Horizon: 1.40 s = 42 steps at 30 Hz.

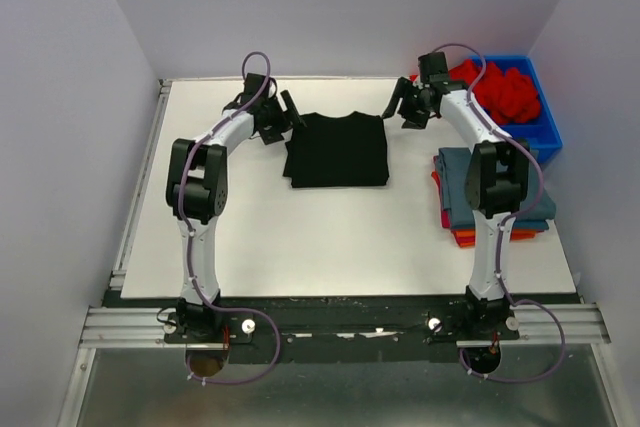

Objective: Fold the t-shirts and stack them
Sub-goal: Fold the long partially folded tshirt into a neat square

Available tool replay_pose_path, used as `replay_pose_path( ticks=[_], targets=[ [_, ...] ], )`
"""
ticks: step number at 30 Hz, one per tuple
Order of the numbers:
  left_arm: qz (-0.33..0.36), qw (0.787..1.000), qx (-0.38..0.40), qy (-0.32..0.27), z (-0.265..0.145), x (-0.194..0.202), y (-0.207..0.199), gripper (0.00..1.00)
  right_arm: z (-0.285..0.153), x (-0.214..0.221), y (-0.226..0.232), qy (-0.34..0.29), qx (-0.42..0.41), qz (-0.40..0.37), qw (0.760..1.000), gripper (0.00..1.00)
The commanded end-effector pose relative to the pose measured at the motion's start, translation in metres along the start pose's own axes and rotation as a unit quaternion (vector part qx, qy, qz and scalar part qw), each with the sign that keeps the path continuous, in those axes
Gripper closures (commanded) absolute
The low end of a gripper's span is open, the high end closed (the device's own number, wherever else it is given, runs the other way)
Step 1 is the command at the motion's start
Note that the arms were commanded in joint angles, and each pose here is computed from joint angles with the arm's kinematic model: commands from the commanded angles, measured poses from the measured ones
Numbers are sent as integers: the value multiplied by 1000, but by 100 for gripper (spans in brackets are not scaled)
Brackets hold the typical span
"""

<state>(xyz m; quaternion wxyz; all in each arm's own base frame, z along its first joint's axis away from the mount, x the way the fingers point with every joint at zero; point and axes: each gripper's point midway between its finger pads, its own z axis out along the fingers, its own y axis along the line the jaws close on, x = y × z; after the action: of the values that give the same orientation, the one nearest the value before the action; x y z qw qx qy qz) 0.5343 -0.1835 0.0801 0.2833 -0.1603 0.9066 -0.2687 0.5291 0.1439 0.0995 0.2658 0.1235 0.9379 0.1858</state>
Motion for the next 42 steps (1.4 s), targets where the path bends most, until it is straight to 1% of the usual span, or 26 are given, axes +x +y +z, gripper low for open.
replay_pose_path(
  ticks=[1, 4, 7, 14, 16, 18, 19, 21, 25, 29, 31, 32, 33, 34, 35, 36, 37, 42],
  targets=[
    [21, 999, 13, -36, -12, -13, -6, 9, 11, -2, 17, 1, -47, -22, 999, 26],
    [23, 999, 11, -29, -3, -9, -2, 10, 27, 8, 12, 13, -38, -17, 999, 26],
    [24, 999, 12, -29, 8, -11, 0, 13, 40, 12, 7, 23, -33, -10, 999, 30],
    [27, 999, -15, -17, 34, -9, 18, 14, 72, 9, 7, 33, -38, 4, 999, 30],
    [26, 999, -17, -14, 42, -7, 21, 14, 80, 8, 8, 37, -43, 10, 998, 32],
    [24, 1000, -14, -7, 49, -5, 22, 17, 87, 9, 12, 42, -50, 19, 998, 34],
    [24, 1000, -12, -5, 53, -4, 22, 19, 89, 9, 12, 44, -54, 23, 997, 36],
    [23, 1000, -12, 1, 60, -2, 22, 25, 94, 10, 13, 47, -57, 29, 997, 41],
    [18, 1000, 6, 14, 72, 3, 15, 40, 96, 13, 19, 52, -64, 33, 996, 46],
    [8, 1000, 14, 13, 80, 6, 13, 50, 97, 18, 25, 58, -69, 38, 995, 51],
    [0, 1000, 22, 12, 82, 8, 11, 55, 97, 22, 31, 66, -82, 44, 993, 57],
    [-6, 1000, 28, 10, 83, 8, 9, 60, 99, 25, 35, 72, -90, 46, 992, 60],
    [-10, 999, 33, 8, 84, 10, 9, 64, 99, 26, 40, 72, -99, 45, 991, 65],
    [-16, 999, 38, 3, 84, 9, 8, 72, 99, 25, 44, 70, -106, 45, 991, 74],
    [-19, 999, 44, -1, 86, 11, 8, 91, 100, 25, 48, 67, -113, 45, 990, 84],
    [-26, 998, 48, -3, 86, 11, 7, 100, 100, 23, 50, 63, -117, 49, 990, 94],
    [-30, 998, 48, -6, 87, 10, 9, 100, 99, 19, 51, 58, -117, 49, 990, 99],
    [-16, 997, 63, -39, 68, -5, 10, 100, 70, -1, 59, 13, -123, 20, 992, 99]
  ],
)
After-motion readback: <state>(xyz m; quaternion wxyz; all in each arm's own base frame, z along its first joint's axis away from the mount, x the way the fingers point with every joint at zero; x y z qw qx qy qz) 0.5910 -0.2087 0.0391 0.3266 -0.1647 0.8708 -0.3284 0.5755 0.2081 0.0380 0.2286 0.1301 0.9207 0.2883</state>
